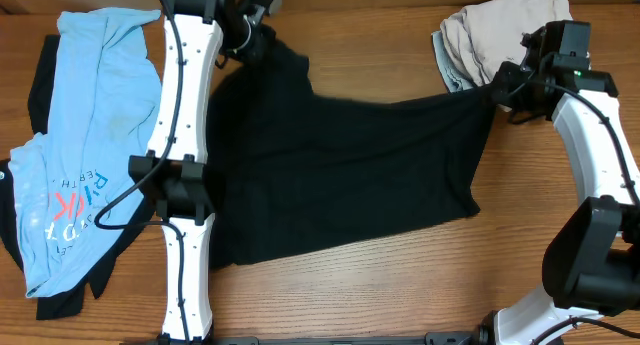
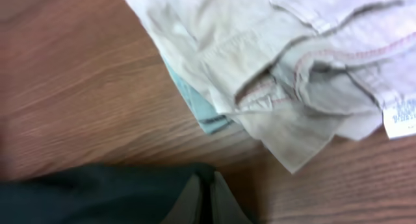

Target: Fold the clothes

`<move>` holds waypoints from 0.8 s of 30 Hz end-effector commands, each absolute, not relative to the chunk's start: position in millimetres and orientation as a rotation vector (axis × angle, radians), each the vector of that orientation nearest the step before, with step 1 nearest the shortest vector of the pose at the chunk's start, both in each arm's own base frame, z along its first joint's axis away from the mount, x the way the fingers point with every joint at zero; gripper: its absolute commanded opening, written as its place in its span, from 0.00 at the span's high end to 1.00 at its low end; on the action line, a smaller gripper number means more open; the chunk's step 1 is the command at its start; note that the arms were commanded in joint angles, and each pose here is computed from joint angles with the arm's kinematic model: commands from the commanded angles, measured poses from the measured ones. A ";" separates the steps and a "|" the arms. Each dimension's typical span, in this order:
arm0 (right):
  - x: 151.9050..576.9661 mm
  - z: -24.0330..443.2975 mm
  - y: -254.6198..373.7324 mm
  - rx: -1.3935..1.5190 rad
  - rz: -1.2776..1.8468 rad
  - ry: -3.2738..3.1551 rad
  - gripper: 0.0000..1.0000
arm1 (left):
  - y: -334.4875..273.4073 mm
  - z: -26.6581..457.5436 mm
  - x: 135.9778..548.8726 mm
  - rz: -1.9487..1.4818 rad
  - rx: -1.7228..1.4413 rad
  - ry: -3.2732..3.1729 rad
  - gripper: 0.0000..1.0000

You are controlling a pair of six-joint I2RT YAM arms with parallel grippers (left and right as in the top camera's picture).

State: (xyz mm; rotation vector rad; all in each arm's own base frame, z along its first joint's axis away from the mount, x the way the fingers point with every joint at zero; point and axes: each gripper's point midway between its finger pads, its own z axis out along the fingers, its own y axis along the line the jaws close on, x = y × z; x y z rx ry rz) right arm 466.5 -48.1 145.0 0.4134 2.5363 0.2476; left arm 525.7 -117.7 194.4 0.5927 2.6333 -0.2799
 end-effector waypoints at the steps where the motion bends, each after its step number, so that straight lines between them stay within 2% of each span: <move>1: 485.6 187.6 -47.5 0.317 0.250 2.439 0.96 | -108.5 232.0 536.6 -0.229 0.528 2.525 0.96; 6: 497.3 224.2 -45.3 0.253 0.259 2.369 0.96 | -97.3 275.5 545.1 -0.187 0.450 2.396 0.96; 9: 503.4 237.3 -39.1 0.176 0.285 2.329 0.96 | -93.0 285.7 546.7 -0.175 0.439 2.364 0.96; 21: 474.3 212.3 -33.6 0.217 0.316 2.484 0.96 | -82.0 253.4 505.1 -0.182 0.351 2.605 0.96; 24: 474.9 212.8 -33.8 0.207 0.312 2.481 0.96 | -77.4 250.3 505.6 -0.170 0.290 2.625 0.96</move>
